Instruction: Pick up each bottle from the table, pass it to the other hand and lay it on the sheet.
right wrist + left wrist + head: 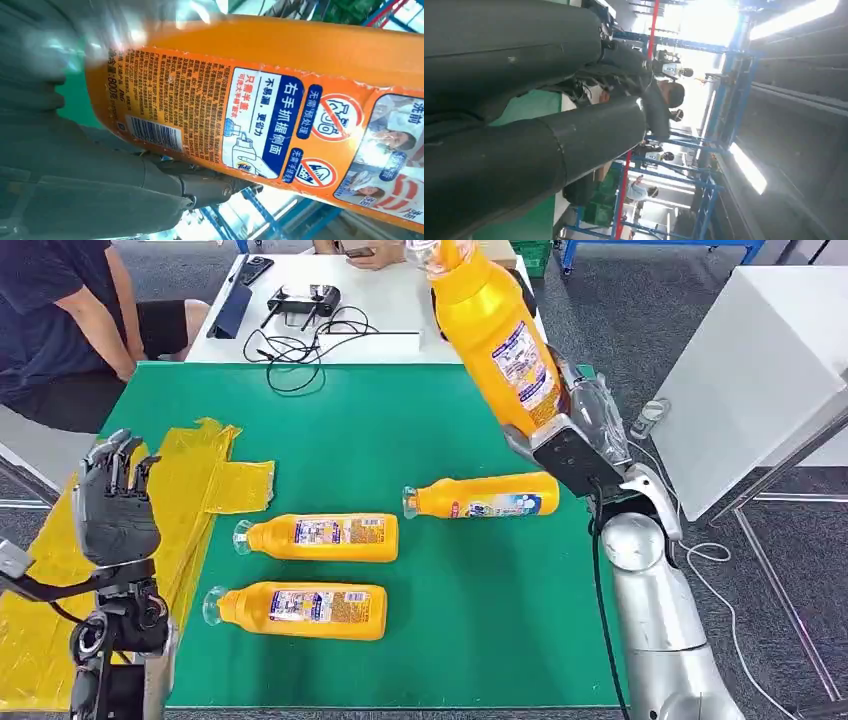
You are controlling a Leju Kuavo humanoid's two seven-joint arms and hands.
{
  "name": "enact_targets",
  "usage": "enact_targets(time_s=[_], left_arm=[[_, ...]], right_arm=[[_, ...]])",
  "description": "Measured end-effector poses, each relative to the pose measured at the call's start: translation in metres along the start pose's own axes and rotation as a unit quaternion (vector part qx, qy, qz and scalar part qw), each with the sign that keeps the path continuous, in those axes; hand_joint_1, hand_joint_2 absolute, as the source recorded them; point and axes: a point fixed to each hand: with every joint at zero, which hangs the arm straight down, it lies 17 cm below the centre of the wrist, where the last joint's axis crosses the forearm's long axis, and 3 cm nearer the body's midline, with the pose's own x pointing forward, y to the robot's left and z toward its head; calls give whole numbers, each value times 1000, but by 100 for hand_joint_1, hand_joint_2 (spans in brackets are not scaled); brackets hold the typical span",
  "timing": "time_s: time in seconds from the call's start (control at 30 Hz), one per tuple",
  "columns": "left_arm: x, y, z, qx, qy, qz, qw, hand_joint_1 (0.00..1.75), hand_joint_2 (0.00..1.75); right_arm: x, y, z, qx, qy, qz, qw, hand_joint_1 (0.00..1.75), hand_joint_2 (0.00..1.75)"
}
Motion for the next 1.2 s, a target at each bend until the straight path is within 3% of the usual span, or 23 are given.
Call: enact_targets(time_s=[0.5,0.53,1.2], left_arm=[[33,1,25,5,-22,-15,1000,173,0],[34,1,26,6,-22,-18,1000,0,0],[43,1,32,9,-23,-46,999,0,0]], right_arm=[[16,49,-15,51,-12,-24,998,175,175],[16,51,-16,53,-13,-26,998,175,175],[20,89,-28,100,-17,-36,994,175,175]])
